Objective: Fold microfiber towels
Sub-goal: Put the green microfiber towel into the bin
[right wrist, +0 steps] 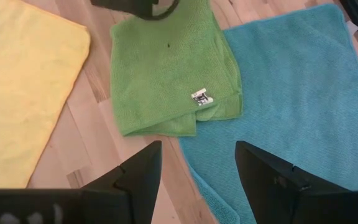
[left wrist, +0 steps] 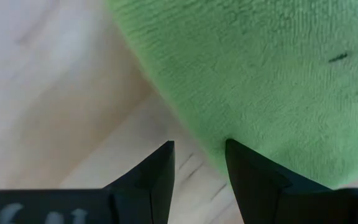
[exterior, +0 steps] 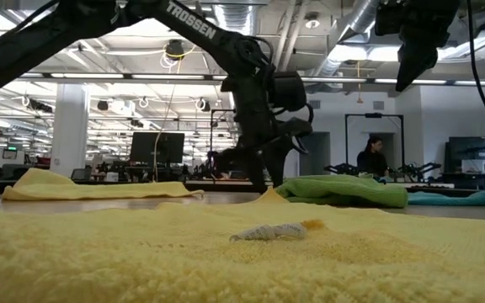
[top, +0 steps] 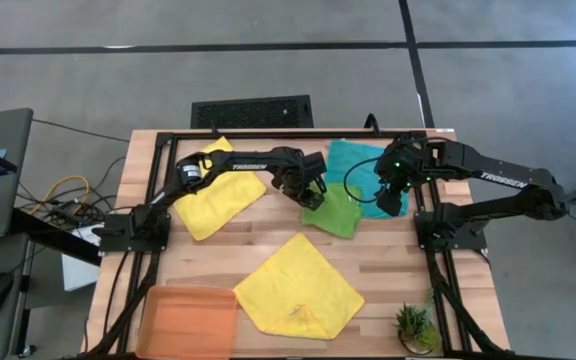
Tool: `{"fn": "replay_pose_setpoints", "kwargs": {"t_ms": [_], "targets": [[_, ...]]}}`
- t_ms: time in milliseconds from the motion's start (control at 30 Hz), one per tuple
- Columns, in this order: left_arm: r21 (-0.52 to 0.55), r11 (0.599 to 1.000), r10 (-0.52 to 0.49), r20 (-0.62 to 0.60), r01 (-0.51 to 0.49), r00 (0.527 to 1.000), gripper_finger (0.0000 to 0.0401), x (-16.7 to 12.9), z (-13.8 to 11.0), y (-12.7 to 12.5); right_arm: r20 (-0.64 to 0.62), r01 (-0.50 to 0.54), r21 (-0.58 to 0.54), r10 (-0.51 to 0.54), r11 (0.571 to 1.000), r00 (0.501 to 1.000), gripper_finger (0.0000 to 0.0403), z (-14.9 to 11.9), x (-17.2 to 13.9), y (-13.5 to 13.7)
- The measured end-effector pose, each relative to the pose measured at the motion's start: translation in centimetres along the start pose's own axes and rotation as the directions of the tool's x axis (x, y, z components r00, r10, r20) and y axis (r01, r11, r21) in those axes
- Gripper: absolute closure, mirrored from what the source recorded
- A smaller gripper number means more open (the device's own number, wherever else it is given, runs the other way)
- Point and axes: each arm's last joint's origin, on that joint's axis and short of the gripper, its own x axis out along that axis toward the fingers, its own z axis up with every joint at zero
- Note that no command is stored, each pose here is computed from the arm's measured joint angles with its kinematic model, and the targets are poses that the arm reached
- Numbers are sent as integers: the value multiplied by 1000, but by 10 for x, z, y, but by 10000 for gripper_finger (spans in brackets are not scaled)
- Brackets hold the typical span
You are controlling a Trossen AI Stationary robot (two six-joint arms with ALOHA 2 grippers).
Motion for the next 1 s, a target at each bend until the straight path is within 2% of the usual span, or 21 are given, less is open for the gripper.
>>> {"fn": "replay_pose_setpoints", "kwargs": {"t_ms": [233,667,900,1000], "targets": [[36,999,-16,-11,17,1000,266,9,-1,-3,-3,0,0,0,1000,1000,175,0,0,0],[49,991,-121,-43,123,992,266,12,1,-5,-3,0,0,0,1000,1000,175,0,0,0],[80,954,-283,-85,290,955,266,18,2,-17,1,3,1,-3,1000,1000,175,0,0,0],[59,937,-340,-74,344,938,266,25,4,-22,5,3,3,-3,1000,1000,175,1,0,-1]]}}
